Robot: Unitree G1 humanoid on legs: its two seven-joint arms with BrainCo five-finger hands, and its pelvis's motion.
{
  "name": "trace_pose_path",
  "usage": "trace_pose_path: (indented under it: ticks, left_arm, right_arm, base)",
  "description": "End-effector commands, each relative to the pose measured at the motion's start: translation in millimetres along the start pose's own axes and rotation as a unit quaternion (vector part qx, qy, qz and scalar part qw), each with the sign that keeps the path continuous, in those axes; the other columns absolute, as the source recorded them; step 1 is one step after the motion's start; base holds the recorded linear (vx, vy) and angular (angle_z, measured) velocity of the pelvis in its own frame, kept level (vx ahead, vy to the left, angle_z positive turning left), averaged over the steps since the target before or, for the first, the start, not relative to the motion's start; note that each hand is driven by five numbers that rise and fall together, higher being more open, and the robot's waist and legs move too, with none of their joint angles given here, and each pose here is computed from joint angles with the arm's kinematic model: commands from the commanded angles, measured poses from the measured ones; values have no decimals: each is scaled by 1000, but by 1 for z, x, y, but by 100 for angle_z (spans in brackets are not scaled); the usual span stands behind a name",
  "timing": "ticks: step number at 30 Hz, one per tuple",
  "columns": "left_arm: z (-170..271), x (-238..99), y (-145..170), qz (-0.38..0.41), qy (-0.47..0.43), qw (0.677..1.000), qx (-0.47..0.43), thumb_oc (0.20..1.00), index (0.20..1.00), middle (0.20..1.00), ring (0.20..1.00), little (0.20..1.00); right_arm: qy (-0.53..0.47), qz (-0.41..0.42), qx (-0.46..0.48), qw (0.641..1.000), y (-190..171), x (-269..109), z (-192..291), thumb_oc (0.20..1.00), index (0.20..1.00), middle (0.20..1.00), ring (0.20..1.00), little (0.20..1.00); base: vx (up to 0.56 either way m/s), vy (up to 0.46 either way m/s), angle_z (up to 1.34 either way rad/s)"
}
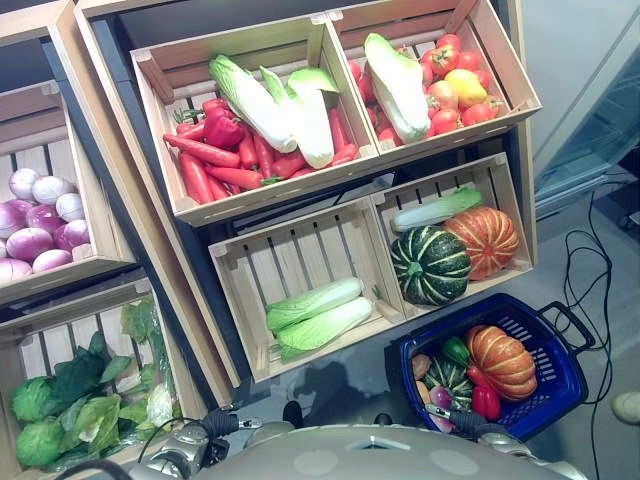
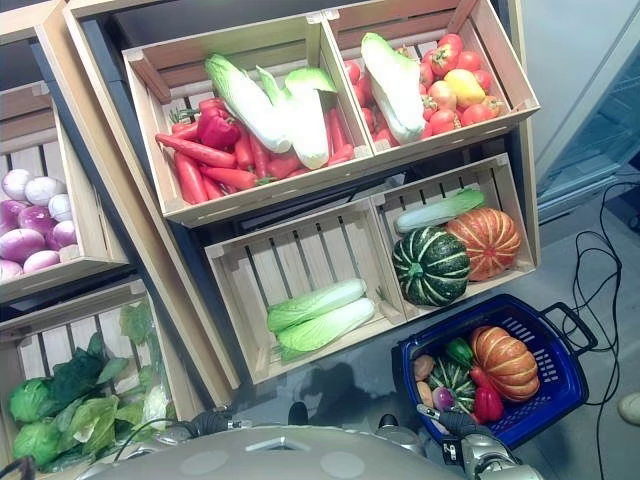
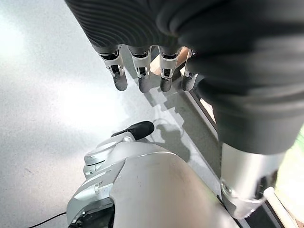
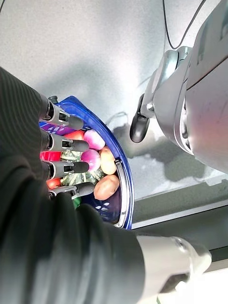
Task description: Pick up fruits and vegetables into the basket
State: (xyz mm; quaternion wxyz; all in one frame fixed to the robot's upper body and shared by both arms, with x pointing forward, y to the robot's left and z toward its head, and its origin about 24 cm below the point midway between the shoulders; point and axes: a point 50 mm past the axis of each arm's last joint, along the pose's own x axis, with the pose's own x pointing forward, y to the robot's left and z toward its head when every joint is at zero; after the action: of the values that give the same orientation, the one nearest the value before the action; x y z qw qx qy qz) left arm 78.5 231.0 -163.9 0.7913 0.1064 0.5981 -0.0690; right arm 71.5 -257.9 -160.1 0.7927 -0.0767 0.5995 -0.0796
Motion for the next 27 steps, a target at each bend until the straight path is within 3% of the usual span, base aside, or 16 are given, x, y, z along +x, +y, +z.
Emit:
trace_pose_path:
  ticks: [1, 27]
  left_arm:
    - [18, 2, 7, 1, -10, 1000, -4, 1000, 1000, 1000, 1000, 1000]
    - [21, 2, 4, -7, -31, 1000, -4, 1000, 1000, 1000, 1000, 1000]
  right_arm:
    - [-15, 15, -21, 1000, 13, 3, 22, 1000, 1000, 1000, 1000, 1000]
    - [-15, 12, -16, 1000, 12, 3, 20, 1000, 1000, 1000, 1000, 1000]
  base:
    - [0, 0, 0]
    - [0, 0, 0]
